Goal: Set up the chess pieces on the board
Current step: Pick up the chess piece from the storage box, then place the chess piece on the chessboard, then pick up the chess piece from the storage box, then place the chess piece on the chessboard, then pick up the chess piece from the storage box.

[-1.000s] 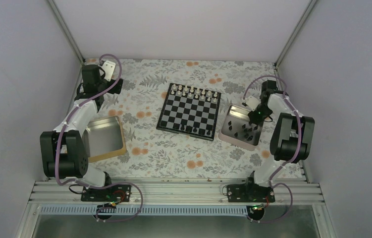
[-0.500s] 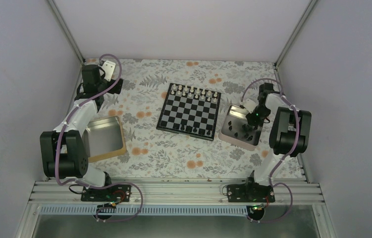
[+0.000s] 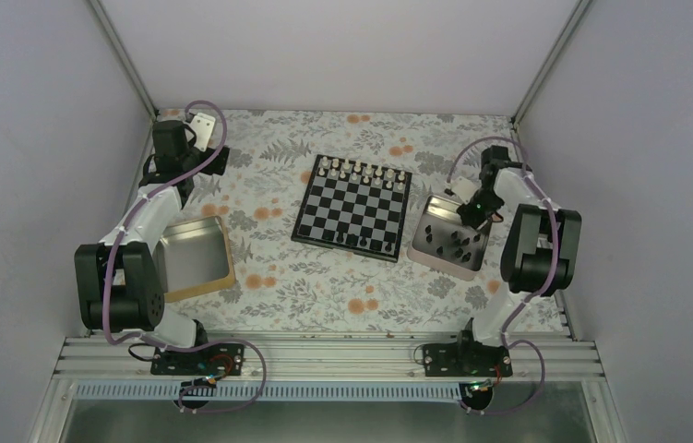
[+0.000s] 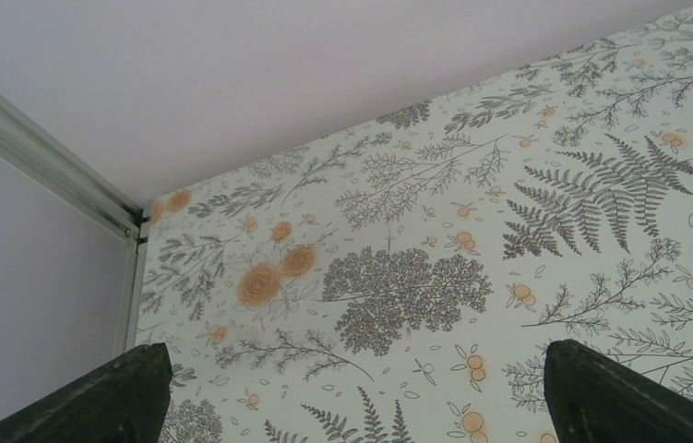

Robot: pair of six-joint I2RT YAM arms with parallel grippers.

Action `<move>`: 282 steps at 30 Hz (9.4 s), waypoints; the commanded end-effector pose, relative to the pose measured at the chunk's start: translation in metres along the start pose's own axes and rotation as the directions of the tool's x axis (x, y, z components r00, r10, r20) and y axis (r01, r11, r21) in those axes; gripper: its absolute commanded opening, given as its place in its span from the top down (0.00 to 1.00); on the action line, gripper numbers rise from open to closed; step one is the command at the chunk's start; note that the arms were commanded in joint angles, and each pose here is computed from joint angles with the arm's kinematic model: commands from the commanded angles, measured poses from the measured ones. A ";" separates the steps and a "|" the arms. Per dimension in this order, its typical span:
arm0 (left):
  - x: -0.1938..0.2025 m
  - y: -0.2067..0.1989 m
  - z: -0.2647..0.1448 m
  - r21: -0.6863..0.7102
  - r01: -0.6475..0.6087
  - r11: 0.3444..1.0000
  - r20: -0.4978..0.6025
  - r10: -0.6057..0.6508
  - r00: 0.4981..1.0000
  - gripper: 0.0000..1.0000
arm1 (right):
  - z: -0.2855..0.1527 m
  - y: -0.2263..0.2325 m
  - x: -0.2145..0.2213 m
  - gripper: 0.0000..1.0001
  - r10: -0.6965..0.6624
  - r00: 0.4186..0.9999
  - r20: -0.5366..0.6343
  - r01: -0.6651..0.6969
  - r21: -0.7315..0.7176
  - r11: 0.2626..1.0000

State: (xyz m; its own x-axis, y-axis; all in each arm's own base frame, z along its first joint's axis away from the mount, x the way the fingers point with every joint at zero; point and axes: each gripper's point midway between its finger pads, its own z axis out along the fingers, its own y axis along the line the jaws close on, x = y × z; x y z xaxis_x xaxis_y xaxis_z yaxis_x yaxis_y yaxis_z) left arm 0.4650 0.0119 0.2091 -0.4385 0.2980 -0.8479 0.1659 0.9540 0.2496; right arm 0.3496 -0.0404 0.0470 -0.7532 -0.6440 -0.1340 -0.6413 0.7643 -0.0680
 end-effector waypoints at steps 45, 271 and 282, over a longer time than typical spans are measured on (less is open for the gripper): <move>-0.001 0.004 0.001 -0.014 0.002 1.000 0.009 -0.002 1.000 0.00 | 0.007 0.188 -0.102 0.93 -0.442 0.897 0.011 0.438 -0.156 0.885; 0.050 0.025 0.036 -0.096 -0.042 0.994 -0.179 0.024 0.984 0.00 | 0.013 0.097 0.003 0.65 -0.156 0.986 -0.055 0.145 -0.171 0.974; 0.043 0.024 0.029 -0.089 -0.036 0.995 -0.158 0.021 0.987 0.00 | 0.002 0.090 -0.006 0.90 -0.154 0.988 -0.028 0.149 -0.136 0.979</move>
State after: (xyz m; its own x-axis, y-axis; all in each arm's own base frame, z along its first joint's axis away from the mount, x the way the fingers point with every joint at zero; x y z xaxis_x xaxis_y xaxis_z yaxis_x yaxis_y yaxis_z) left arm 0.4739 0.0464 0.1481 -0.5999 0.3176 -0.7343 0.1115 0.9421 0.3164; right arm 0.2909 0.0312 0.0292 -0.6516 -0.7555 -0.0684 -0.7585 0.6483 0.0660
